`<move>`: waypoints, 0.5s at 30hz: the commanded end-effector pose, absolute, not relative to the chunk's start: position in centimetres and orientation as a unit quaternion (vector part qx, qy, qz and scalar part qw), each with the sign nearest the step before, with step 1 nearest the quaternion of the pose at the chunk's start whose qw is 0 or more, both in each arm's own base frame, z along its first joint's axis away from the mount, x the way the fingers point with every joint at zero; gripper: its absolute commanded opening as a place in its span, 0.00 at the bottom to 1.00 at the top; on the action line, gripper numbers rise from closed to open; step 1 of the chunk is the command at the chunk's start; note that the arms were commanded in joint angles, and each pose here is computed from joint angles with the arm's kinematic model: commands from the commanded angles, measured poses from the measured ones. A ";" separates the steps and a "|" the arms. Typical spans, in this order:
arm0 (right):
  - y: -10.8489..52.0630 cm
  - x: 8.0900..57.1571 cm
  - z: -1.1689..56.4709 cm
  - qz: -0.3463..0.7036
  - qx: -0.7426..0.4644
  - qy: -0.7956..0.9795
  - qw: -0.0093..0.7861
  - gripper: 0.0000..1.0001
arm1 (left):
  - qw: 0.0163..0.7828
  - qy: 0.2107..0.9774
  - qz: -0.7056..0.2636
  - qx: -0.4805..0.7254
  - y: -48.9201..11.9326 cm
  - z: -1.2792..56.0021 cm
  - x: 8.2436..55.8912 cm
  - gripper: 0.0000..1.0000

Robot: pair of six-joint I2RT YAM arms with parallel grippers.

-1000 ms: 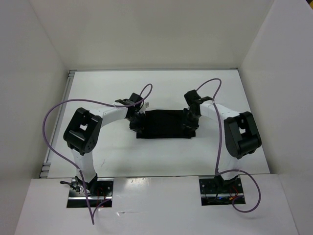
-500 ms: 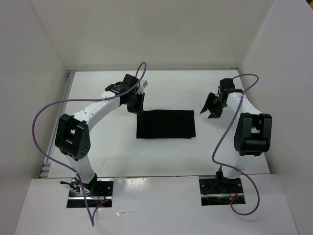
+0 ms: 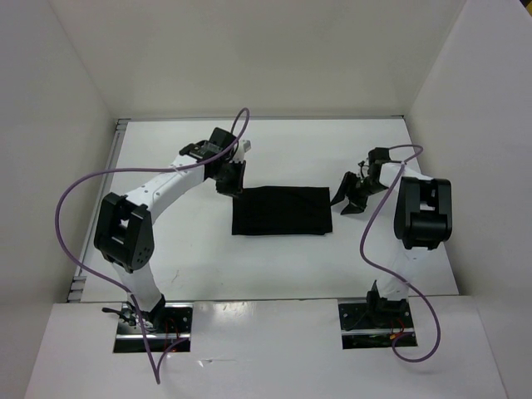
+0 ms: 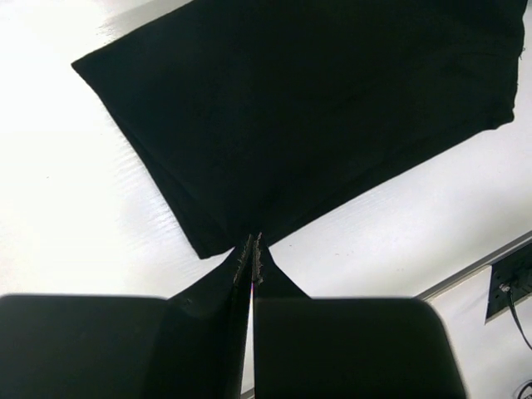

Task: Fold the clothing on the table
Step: Fold the skirt

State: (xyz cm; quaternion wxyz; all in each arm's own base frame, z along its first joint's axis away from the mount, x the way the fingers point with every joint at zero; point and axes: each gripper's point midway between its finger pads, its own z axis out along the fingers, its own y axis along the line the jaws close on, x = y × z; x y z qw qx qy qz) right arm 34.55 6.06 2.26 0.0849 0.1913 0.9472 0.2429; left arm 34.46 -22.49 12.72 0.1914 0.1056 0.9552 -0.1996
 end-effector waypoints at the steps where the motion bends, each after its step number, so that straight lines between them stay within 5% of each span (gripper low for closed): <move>1: 7.4 35.2 2.2 0.277 0.165 0.942 0.093 0.59 | 0.186 0.952 -0.216 0.109 -23.1 12.4 34.2 0.06; 8: 9.3 34.2 0.6 0.291 0.150 0.943 0.060 0.52 | 0.171 0.953 -0.224 0.111 -24.0 11.1 34.2 0.06; 15: 11.3 33.1 0.1 0.304 0.126 0.943 0.038 0.07 | 0.161 0.942 -0.254 0.151 -27.0 10.4 36.1 0.06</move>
